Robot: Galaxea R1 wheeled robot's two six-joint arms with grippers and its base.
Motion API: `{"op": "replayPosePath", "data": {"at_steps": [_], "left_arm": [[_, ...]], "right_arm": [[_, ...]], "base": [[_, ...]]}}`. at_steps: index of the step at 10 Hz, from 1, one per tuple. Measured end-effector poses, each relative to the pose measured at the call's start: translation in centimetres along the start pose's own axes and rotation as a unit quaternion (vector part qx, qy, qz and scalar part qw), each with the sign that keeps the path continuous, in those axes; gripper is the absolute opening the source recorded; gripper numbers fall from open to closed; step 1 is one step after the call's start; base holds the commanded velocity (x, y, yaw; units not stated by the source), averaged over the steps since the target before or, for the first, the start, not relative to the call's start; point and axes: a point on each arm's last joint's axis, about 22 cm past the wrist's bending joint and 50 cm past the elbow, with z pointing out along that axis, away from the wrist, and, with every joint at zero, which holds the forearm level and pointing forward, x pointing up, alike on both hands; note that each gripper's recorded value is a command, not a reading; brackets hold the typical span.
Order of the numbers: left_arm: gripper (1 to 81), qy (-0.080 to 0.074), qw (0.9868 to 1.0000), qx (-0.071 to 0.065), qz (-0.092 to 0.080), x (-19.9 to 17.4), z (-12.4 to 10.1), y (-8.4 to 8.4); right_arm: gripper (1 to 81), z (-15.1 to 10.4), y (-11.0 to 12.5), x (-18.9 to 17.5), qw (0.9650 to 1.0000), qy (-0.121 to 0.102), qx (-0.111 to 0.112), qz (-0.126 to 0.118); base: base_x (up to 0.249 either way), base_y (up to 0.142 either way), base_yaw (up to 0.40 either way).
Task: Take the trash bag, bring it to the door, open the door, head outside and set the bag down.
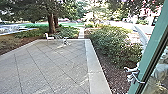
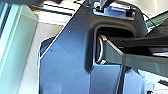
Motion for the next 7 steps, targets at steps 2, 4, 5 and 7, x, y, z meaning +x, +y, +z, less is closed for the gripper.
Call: {"op": "replayPosePath", "data": {"at_steps": [2, 4, 5, 7], "left_arm": [[1.0, 0.004, 1.0000, 0.000, 0.001, 0.5, 0.0, 0.0], [1.0, 0.002, 1.0000, 0.000, 0.000, 0.4, 0.0, 0.0], [1.0, 0.003, 1.0000, 0.000, 0.001, 0.4, 0.0, 0.0], [1.0, -0.007, 1.0000, -0.001, -0.002, -1.6, 0.0, 0.2]], "right_arm": [[81.1, 0.0, 0.1, 0.9, 1.0000, 0.007, -0.001, -0.001], [81.1, 0.0, 0.1, 0.7, 1.0000, 0.004, 0.000, -0.001], [81.1, 0.0, 0.1, 0.8, 1.0000, 0.006, -0.001, -0.001], [81.1, 0.1, -0.2, -1.3, 1.0000, -0.006, 0.001, 0.000]], "base": [[0.135, 0.000, 0.000], [0.135, 0.000, 0.000], [0.134, 0.000, 0.000], [0.133, 0.069, 0.000]]}}
